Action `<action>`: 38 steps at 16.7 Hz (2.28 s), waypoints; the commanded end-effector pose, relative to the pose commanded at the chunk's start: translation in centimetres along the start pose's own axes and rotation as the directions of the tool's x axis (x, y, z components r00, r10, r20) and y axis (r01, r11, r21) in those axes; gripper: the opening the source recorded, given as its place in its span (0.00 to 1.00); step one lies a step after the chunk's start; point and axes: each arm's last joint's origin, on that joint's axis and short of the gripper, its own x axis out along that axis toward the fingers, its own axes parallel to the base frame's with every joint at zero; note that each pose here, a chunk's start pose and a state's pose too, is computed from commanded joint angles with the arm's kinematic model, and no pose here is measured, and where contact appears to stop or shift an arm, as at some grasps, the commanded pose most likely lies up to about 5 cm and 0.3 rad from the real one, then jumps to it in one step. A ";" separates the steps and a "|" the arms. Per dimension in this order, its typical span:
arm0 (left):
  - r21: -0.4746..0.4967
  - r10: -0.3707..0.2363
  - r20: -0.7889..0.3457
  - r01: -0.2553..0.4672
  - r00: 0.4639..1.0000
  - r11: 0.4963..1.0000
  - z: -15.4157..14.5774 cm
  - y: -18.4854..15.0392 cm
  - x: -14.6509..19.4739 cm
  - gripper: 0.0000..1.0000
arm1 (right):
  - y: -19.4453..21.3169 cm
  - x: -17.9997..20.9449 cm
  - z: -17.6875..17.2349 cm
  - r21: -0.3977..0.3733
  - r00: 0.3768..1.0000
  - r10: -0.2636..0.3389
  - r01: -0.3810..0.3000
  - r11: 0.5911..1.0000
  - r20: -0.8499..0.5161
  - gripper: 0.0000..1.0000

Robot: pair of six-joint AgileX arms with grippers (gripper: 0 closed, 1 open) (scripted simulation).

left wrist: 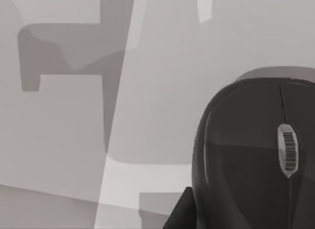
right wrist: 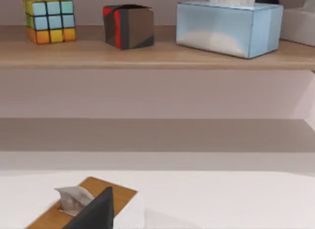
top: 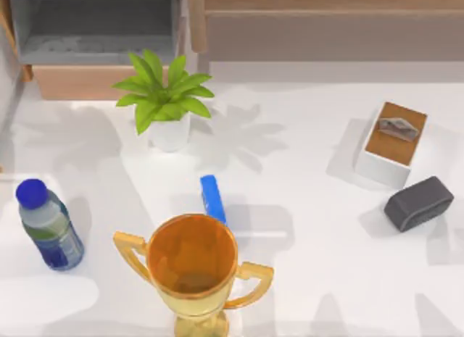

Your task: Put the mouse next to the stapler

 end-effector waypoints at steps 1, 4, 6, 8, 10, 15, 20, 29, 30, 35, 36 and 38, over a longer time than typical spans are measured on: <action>-0.002 0.012 0.013 -0.012 1.000 1.000 -0.1 0.0 -1.0 0.00 | 0.0 0.0 0.0 0.000 1.000 0.000 0.000 1.000 0.000 1.00; -0.003 0.068 0.060 -0.068 0.996 0.998 -0.5 -0.5 -4.9 0.00 | 0.0 0.0 0.0 0.000 1.000 0.000 0.000 1.000 0.000 1.00; 0.002 0.112 0.107 -0.113 0.988 0.994 -0.9 -1.6 -7.9 0.00 | 0.0 0.0 0.0 0.000 1.000 0.000 0.000 1.000 0.000 1.00; 0.015 0.149 0.164 -0.153 0.975 0.988 -1.4 -3.4 -11.0 0.00 | 0.0 0.0 0.0 0.000 1.000 0.000 0.000 1.000 0.000 1.00; 0.036 0.168 0.222 -0.180 0.960 0.983 -2.2 -6.2 -13.8 0.00 | 0.0 0.0 0.0 0.000 1.000 0.000 0.000 1.000 0.000 1.00; 0.139 0.110 0.327 -0.163 0.939 0.977 -5.0 -16.0 -18.2 0.00 | 0.0 0.0 0.0 0.000 1.000 0.000 0.000 1.000 0.000 1.00; 0.258 -0.041 0.307 -0.042 0.951 0.965 -9.7 -28.2 -18.0 0.00 | 0.0 0.0 0.0 0.000 1.000 0.000 0.000 1.000 0.000 1.00; 0.257 -0.123 0.062 0.103 0.990 0.961 -22.5 -45.1 -10.1 0.00 | 0.0 0.0 0.0 0.000 1.000 0.000 0.000 1.000 0.000 1.00; 0.243 -0.107 0.040 0.094 0.994 0.966 -23.7 -46.0 -9.0 0.00 | 0.0 0.0 0.0 0.000 1.000 0.000 0.000 1.000 0.000 1.00; 0.179 -0.033 -0.023 0.036 0.999 0.983 -26.8 -48.0 -4.7 0.00 | 0.0 0.0 0.0 0.000 1.000 0.000 0.000 1.000 0.000 1.00; 0.175 -0.029 -0.025 0.033 0.999 0.984 -26.9 -48.1 -4.5 0.00 | 0.0 0.0 0.0 0.000 1.000 0.000 0.000 1.000 0.000 1.00; 0.175 -0.029 -0.025 0.033 0.999 0.984 -26.9 -48.1 -4.5 0.00 | 0.0 0.0 0.0 0.000 1.000 0.000 0.000 1.000 0.000 1.00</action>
